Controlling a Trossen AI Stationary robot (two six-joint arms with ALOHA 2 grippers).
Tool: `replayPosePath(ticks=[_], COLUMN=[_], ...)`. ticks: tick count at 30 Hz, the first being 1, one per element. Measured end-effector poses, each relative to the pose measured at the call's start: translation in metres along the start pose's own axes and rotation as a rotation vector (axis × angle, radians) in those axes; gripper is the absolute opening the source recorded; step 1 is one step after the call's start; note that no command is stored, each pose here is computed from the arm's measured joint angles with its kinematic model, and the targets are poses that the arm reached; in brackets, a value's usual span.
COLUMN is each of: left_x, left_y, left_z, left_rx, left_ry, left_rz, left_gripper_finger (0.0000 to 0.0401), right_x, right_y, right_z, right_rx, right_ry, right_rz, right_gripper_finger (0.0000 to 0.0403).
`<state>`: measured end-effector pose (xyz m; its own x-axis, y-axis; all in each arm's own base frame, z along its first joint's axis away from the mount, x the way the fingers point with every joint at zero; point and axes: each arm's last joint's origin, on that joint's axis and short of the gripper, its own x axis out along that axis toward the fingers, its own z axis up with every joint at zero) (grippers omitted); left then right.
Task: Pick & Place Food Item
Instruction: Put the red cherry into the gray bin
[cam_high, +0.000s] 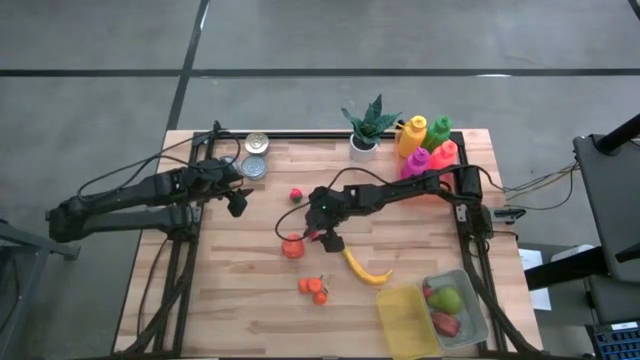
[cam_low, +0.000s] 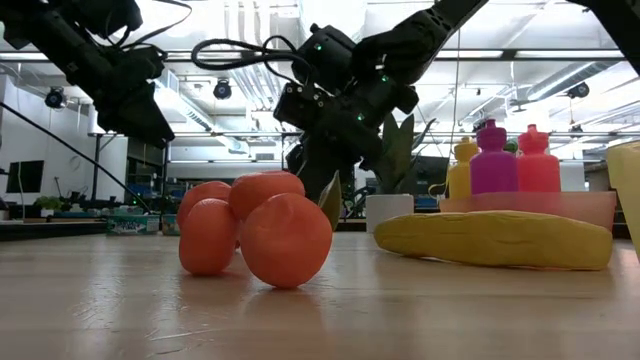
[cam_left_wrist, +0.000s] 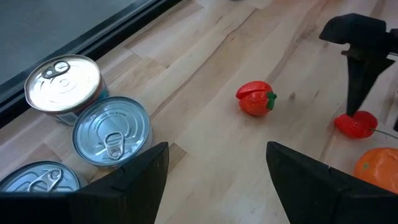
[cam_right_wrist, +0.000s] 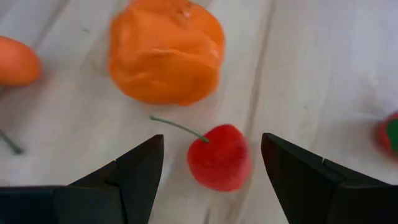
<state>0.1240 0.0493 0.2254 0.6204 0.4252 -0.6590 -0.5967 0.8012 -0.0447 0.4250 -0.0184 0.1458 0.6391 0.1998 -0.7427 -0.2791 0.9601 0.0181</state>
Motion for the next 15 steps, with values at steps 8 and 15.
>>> replayPosePath(ticks=[8, 15], left_x=[0.0000, 0.0000], left_y=[0.0000, 0.0000], left_z=[0.0000, 0.0000], left_rx=[0.000, 0.000], left_ry=[0.000, 0.000], left_rz=[0.000, 0.000], left_gripper_finger=[0.0275, 0.0275], right_x=[0.0004, 0.0009], right_y=[-0.0009, 0.0004], right_z=[-0.0023, -0.0030], right_rx=[0.002, 0.034], right_ry=[0.015, 0.018], right_rz=[-0.032, -0.029], right_gripper_finger=[0.0265, 0.0265])
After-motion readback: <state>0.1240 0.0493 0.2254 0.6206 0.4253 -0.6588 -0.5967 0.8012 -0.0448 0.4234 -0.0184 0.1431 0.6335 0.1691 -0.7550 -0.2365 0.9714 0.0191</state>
